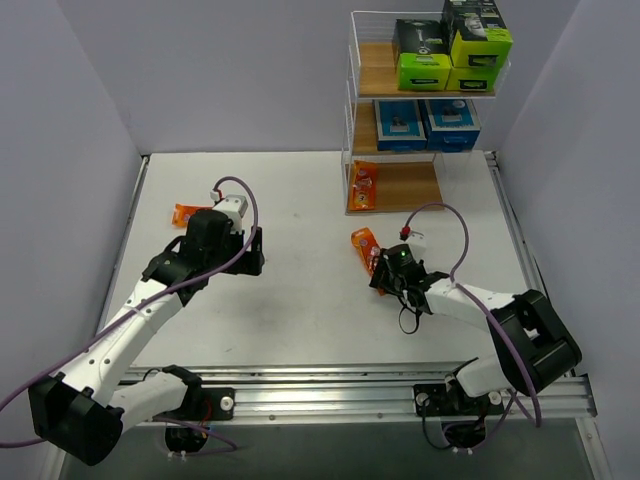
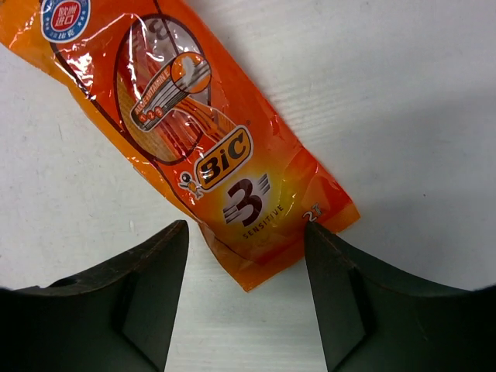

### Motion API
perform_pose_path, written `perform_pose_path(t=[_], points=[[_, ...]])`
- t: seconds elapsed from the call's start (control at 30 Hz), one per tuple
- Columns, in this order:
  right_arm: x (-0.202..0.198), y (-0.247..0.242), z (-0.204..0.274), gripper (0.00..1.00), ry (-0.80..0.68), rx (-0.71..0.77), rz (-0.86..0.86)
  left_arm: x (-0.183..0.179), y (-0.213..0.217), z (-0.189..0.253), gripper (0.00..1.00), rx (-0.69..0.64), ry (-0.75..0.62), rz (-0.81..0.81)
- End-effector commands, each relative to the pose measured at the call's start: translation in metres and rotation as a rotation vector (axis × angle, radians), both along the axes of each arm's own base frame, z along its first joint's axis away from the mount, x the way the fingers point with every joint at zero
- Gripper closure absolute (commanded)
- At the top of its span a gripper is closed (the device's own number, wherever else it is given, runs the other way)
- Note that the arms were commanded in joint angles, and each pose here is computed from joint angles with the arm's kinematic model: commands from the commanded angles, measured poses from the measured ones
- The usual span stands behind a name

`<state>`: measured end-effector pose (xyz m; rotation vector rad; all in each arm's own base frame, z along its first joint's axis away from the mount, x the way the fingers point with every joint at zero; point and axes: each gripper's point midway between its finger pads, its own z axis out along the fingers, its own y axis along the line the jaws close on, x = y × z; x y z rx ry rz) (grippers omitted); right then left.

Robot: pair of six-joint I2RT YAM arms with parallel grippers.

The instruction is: Place and organize the shaving razors onto the shelf

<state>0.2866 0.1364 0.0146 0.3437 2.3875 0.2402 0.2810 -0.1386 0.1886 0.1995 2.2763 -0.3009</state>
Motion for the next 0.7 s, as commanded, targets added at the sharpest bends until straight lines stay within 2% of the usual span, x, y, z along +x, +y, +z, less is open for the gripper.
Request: perform_pose_path(t=[0.0,0.33,0.67], points=[[0.003,-0.006,-0.010,0.44,0.023,-0.045,-0.012,0.007,-0.007,0.021,0.06,-0.023,-0.048,-0.022],[0.001,-0.005,-0.026,0.71,0.067,-0.065,-0.005,0.006,-0.007,0.021,0.06,-0.025,-0.047,-0.026],[-0.001,-0.008,-0.039,0.76,0.116,-0.101,-0.008,0.006,-0.008,0.021,0.06,-0.027,-0.048,-0.029]])
